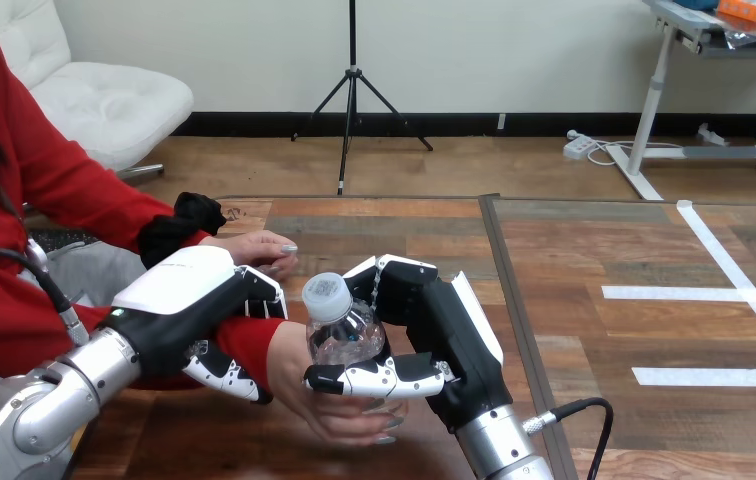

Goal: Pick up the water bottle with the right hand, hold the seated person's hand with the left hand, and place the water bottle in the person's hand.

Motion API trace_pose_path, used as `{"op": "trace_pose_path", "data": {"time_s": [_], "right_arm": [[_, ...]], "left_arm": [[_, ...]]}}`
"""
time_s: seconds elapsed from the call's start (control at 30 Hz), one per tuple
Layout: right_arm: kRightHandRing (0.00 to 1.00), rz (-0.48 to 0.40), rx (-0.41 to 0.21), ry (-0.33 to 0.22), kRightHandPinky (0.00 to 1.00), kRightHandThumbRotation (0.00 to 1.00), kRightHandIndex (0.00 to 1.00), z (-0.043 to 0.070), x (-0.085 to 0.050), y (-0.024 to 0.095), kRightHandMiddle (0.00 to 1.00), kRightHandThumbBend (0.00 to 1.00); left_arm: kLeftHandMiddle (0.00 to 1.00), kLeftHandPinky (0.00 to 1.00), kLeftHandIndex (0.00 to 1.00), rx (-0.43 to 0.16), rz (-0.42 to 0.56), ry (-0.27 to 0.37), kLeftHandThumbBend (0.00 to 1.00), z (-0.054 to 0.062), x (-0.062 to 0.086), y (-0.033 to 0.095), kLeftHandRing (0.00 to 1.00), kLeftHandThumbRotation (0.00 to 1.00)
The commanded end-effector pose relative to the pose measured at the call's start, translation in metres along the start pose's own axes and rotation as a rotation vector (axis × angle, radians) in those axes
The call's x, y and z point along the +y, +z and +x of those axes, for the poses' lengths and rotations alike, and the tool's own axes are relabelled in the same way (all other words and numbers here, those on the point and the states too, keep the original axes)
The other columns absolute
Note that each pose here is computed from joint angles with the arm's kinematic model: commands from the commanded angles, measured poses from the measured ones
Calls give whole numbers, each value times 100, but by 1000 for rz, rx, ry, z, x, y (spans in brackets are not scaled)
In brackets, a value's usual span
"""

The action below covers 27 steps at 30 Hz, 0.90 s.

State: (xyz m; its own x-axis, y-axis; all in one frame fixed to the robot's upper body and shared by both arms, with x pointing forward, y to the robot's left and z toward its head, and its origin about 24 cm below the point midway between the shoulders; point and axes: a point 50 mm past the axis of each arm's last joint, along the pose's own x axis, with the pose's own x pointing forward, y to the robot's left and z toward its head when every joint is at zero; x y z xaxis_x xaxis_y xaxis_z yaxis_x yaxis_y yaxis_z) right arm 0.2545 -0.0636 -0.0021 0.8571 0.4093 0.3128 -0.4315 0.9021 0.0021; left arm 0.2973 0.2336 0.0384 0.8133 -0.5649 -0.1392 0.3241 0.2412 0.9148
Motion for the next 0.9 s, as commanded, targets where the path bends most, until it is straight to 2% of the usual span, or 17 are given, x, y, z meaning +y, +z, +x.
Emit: {"op": "trace_pose_path", "data": {"time_s": [0.0,0.23,0.3,0.47,0.53,0.6,0.63,0.87], "right_arm": [[38,304,-425,177,33,0,40,67,119,77,43,91],[43,317,-412,189,37,0,45,67,120,76,47,98],[44,320,-407,210,38,0,46,67,120,75,47,98],[57,327,-407,271,49,6,57,67,120,75,59,100],[66,340,-403,288,56,12,65,67,120,75,67,100],[68,363,-391,308,58,13,66,67,120,74,69,100],[73,371,-388,313,61,16,71,67,120,73,75,100],[89,360,-428,340,70,29,86,65,120,75,92,100]], "left_arm": [[43,30,45,-345,26,313,77,51,73,64,36,0],[47,35,50,-342,21,311,80,51,73,64,40,2],[48,36,50,-335,25,310,81,51,73,64,41,3],[60,49,64,-323,40,297,89,51,73,63,55,15],[69,56,72,-324,44,290,95,50,73,63,63,22],[71,58,74,-327,53,280,96,50,74,64,65,23],[77,62,79,-327,56,278,97,50,74,64,70,27],[92,83,93,-322,79,273,100,48,77,67,90,37]]}}
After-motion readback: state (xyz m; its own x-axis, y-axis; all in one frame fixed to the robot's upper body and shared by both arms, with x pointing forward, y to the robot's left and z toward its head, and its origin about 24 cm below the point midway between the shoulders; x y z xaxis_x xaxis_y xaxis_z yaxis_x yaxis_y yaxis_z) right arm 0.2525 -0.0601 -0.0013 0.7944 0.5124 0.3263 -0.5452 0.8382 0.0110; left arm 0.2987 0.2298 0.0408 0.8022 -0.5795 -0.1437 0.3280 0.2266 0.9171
